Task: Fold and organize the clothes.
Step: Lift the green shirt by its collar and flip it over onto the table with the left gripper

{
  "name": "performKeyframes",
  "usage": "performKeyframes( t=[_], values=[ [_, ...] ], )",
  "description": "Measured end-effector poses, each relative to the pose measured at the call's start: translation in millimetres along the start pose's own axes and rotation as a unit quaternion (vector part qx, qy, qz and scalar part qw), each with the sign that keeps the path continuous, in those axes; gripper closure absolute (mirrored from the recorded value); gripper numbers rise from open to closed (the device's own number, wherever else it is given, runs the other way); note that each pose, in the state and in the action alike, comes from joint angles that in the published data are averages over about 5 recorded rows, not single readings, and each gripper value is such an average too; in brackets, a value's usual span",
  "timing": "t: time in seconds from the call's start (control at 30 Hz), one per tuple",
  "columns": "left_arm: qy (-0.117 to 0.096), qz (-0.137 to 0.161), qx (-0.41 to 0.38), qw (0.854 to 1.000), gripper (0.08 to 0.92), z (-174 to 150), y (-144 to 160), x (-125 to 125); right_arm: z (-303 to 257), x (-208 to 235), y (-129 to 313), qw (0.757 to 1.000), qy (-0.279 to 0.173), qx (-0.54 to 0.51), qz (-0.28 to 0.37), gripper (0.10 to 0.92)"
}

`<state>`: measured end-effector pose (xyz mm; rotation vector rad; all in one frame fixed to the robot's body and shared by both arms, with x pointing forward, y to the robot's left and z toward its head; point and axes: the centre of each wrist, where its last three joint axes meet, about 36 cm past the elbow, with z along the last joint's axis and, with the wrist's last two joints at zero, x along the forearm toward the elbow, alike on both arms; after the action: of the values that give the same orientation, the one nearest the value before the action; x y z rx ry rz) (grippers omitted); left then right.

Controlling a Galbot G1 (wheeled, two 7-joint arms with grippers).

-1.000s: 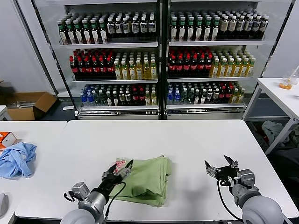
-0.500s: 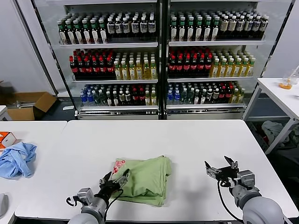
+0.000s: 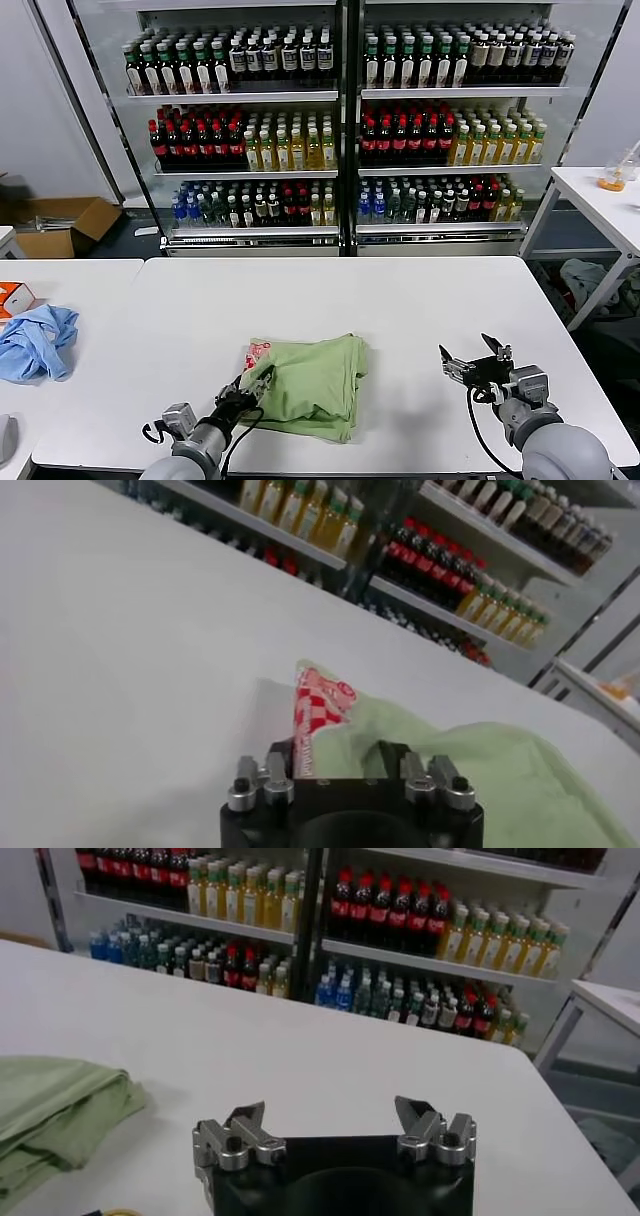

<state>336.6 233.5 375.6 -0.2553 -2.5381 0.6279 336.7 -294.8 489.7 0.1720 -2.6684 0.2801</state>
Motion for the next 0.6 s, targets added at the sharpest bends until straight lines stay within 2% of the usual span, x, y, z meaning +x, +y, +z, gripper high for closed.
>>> performKeyframes(
  t=[0.2, 0.47, 0.6],
  values=[
    [0.003, 0.016, 0.056, 0.998, 0.636, -6, 12, 0, 1, 1, 0, 1.000, 0.001, 0.001, 0.000, 0.200],
    [-0.004, 0.035, 0.124, 0.992, 0.861, -15, 22, -1, -1, 4, -1, 1.000, 0.000, 0.004, 0.001, 0.200],
    [-0.009, 0.042, 0.154, 0.987, 0.897, -18, 25, 1, -2, 5, 0, 1.000, -0.002, 0.004, 0.000, 0.200]
  ],
)
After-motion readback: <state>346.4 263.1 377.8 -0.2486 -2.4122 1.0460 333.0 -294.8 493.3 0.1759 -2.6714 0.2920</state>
